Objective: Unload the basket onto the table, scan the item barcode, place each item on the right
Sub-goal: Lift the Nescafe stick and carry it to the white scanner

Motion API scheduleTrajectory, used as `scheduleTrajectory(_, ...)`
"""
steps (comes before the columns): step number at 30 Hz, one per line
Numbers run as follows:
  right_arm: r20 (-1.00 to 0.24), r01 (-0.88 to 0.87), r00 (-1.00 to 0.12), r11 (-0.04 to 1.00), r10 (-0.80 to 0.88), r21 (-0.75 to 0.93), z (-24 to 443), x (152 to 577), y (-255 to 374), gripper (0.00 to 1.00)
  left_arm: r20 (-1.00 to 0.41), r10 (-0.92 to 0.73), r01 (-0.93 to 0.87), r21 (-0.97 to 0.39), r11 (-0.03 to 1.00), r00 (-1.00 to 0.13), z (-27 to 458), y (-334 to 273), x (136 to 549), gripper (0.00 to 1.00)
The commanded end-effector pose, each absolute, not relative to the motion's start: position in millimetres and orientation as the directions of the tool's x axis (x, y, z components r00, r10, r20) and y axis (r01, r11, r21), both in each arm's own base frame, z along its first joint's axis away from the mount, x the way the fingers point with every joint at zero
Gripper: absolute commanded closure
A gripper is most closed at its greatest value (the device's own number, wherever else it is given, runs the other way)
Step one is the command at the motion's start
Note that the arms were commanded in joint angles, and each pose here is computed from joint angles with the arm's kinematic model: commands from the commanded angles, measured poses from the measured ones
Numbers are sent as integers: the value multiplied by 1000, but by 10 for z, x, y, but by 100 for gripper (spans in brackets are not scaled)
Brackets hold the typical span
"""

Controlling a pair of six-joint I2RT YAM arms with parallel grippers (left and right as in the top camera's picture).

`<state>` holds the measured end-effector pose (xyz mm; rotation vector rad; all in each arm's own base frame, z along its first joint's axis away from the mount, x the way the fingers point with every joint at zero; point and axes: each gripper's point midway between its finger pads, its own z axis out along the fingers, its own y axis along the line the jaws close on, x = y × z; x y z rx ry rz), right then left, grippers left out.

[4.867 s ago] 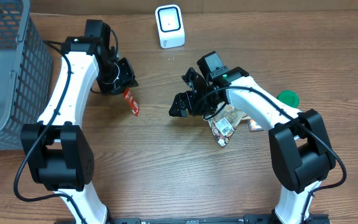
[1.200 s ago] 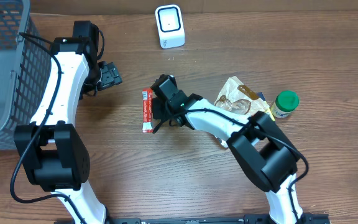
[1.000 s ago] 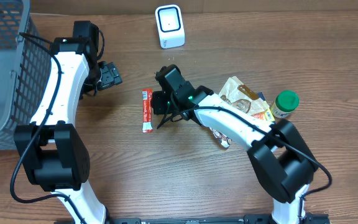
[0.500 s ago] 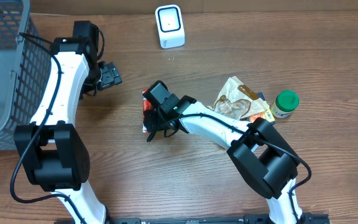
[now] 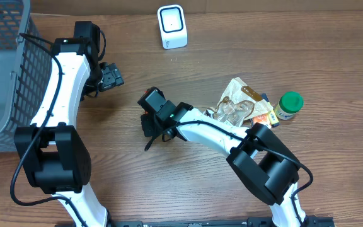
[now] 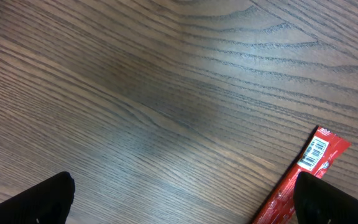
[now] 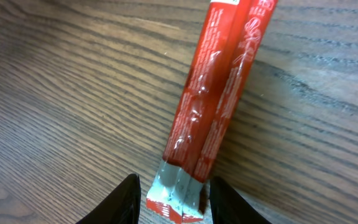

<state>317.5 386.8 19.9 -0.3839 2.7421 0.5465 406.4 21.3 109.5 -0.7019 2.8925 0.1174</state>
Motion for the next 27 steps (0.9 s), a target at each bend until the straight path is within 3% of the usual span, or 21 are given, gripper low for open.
scheduleTrajectory(1,-365,-312,-910,905,-197,290,125,3173,3843,63,-187,-435,-452,53,891,-881,1110,246,4083,0)
scheduleTrajectory(8,-351,-297,-917,913,-190,281,29,3206,3792,70,-187,-435,-452,53,891,-881,1110,246,4083,0)
scheduleTrajectory(18,-321,-277,-928,923,-187,265,-107,3169,3751,67,-187,-435,-452,53,891,-881,1110,246,4083,0)
scheduleTrajectory(24,-328,-276,-923,942,-204,192,-173,3235,3587,96,-187,-435,-452,53,891,-881,1110,246,4083,0)
scheduleTrajectory(27,-331,-256,-926,947,-183,193,-50,3329,3505,96,-187,-435,-452,53,891,-881,1110,246,4083,0)
